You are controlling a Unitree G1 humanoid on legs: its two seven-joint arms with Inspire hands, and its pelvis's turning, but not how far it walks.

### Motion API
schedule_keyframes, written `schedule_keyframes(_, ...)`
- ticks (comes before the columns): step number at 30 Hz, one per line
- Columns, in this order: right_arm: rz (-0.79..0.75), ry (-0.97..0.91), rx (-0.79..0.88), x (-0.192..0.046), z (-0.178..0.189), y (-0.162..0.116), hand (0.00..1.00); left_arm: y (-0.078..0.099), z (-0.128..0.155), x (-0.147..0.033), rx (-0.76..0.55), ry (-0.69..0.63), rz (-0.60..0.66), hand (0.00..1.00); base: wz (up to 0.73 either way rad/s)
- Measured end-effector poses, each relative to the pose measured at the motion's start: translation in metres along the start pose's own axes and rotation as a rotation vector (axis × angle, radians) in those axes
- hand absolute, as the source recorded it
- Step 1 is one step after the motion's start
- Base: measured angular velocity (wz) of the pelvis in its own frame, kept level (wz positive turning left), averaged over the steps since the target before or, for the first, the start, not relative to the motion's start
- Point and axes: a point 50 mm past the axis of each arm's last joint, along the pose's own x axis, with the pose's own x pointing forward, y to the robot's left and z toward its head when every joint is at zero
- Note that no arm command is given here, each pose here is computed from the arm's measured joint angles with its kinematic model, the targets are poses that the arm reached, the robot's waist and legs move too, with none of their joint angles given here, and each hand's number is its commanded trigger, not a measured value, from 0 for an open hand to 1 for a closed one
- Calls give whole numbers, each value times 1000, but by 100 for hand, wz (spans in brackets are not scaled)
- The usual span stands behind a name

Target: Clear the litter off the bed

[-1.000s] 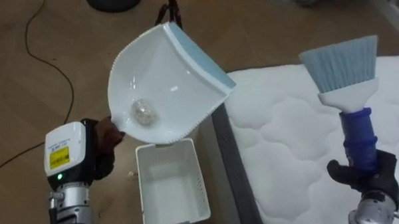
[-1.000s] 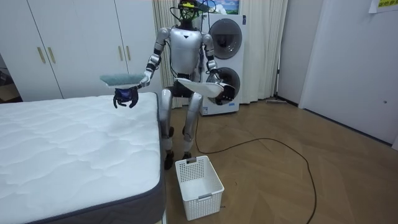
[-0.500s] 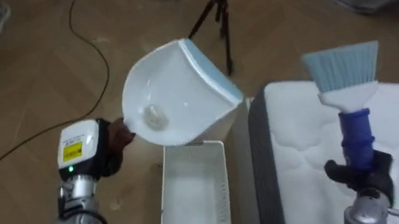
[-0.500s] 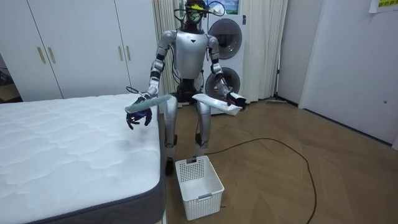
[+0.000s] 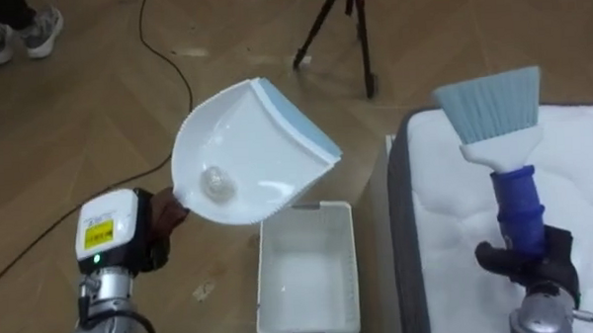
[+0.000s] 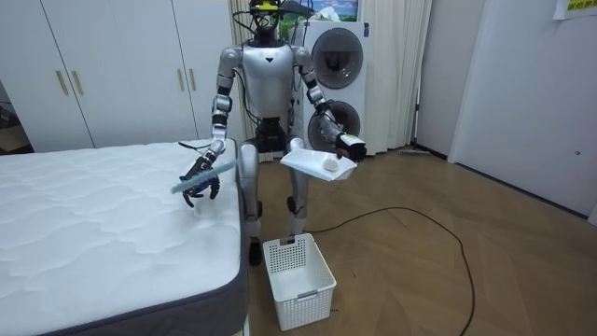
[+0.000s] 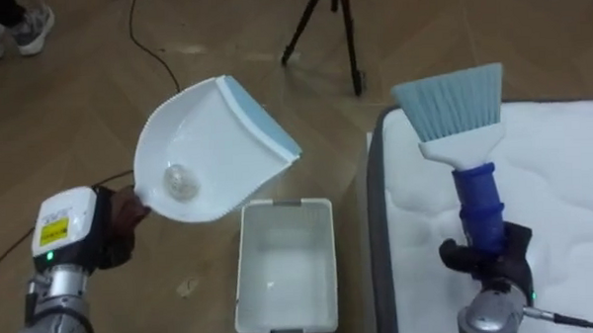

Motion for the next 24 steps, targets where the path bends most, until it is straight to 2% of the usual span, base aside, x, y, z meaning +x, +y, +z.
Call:
schedule_keyframes(8,-20,-46,-6,7,11,-3,0,35,-12,34,89,-30,68,100,-8)
schedule_keyframes(15,-23,-85,4,13,27,1,0,33,-13,37,130,-32,23,100,-7)
schedule_keyframes(24,-18,-102,5,16,36,5,0,30,0,45,248,-121,-71,100,0)
